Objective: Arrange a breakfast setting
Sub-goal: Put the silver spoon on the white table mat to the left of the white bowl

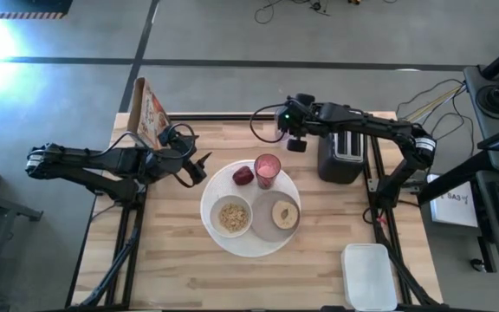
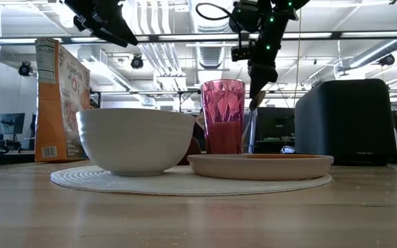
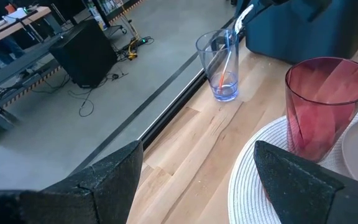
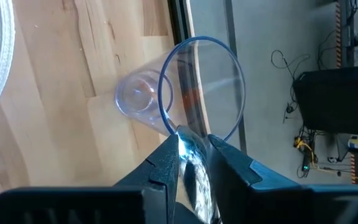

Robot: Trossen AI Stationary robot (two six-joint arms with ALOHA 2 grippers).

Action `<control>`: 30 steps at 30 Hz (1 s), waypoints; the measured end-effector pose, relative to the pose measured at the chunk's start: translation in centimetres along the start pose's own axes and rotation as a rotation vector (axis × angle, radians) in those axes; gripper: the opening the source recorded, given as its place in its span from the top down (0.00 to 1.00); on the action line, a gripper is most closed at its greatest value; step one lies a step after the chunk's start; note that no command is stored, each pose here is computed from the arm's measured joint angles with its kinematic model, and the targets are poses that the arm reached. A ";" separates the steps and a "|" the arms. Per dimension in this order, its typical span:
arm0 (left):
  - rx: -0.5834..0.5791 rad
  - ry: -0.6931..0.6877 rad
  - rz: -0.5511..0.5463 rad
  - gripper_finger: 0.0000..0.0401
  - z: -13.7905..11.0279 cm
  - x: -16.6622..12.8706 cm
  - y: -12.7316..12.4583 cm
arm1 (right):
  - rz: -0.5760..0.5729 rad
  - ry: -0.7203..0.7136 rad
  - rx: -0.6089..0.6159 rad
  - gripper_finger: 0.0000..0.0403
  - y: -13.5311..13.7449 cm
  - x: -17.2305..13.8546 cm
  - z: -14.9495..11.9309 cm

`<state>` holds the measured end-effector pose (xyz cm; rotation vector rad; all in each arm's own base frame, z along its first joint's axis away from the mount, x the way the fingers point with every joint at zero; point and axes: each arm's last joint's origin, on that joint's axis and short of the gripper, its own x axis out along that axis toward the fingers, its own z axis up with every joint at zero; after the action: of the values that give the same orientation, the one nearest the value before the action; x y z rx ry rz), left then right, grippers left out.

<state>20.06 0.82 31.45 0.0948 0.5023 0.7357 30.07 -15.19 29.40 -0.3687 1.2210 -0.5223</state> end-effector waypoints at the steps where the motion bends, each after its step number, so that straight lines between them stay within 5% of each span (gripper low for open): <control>1: 0.000 0.000 0.000 0.28 0.0 0.0 0.0 | -0.001 -0.002 0.001 0.82 0.0 0.0 0.0; 9: 0.003 0.003 0.000 0.28 0.0 0.0 0.0 | 0.004 -0.009 0.027 0.81 -0.7 -1.4 0.5; 16: 0.012 0.016 0.003 0.28 -0.2 0.0 0.0 | 0.164 0.096 0.036 0.84 0.1 -1.9 -0.9; 30: 0.013 0.017 0.004 0.28 -0.2 0.0 0.0 | 0.002 0.119 -0.152 0.84 0.2 -1.6 -0.5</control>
<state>19.94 0.83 31.28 0.1014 0.5228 0.7374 29.20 -14.15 30.39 -0.4701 1.3803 -0.4558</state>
